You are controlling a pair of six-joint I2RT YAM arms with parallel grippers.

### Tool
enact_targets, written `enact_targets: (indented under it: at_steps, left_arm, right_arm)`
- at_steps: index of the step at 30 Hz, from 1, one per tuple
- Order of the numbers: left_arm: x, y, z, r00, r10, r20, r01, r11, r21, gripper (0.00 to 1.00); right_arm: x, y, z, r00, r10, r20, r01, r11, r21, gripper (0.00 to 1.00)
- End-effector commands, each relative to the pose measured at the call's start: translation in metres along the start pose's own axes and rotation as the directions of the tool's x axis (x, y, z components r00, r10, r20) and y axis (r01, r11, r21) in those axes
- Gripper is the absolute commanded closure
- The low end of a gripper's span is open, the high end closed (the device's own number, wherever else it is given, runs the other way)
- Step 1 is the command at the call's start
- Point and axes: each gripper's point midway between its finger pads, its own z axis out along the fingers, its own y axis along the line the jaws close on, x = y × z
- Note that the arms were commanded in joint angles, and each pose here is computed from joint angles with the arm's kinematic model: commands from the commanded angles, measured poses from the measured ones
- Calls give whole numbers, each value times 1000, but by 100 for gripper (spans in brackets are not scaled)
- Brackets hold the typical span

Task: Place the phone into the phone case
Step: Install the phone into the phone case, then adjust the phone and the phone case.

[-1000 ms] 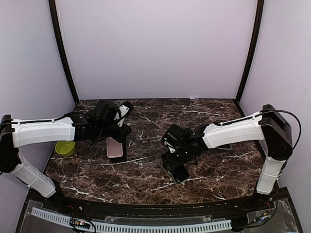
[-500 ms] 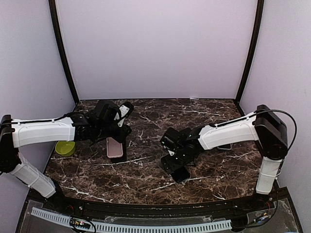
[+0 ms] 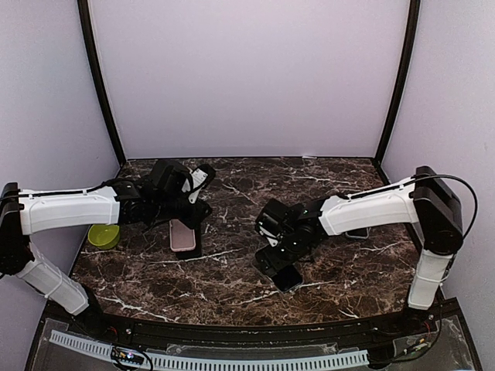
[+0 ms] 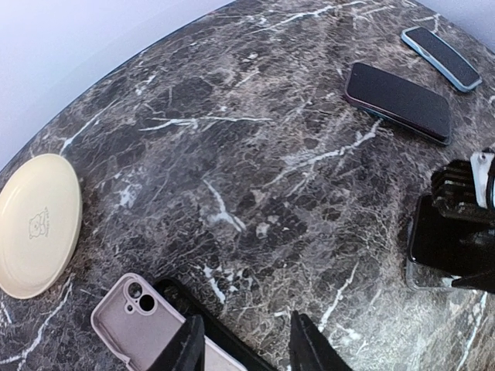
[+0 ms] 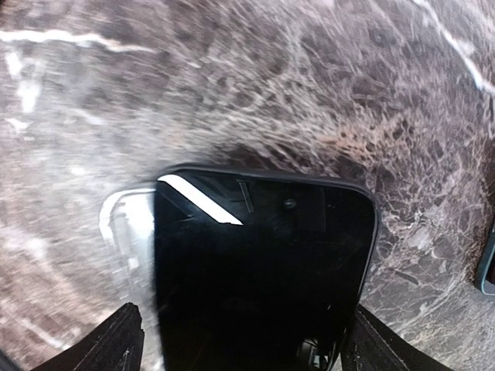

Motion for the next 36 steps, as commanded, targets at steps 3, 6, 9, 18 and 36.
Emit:
enact_targets:
  at_steps: [3, 6, 9, 18, 36]
  left_arm:
    - [13, -47, 0, 995, 101, -5, -96, 960, 264, 52]
    - [27, -67, 5, 989, 143, -44, -121, 936, 332, 50]
    - [50, -100, 11, 959, 261, -114, -202, 905, 374, 53]
    - [97, -153, 29, 914, 326, -243, -199, 879, 432, 68]
    - [116, -164, 78, 936, 214, -280, -102, 925, 367, 71]
  right_arm:
    - [-23, 4, -41, 994, 6, 110, 11, 989, -151, 15]
    - [-32, -2, -55, 987, 32, 160, 0, 981, -196, 18]
    - [-39, -21, -55, 980, 70, 185, -39, 985, -168, 23]
    - [-49, -60, -15, 984, 95, 149, -92, 995, -26, 71]
    - [-22, -24, 14, 996, 18, 90, -10, 996, -94, 88]
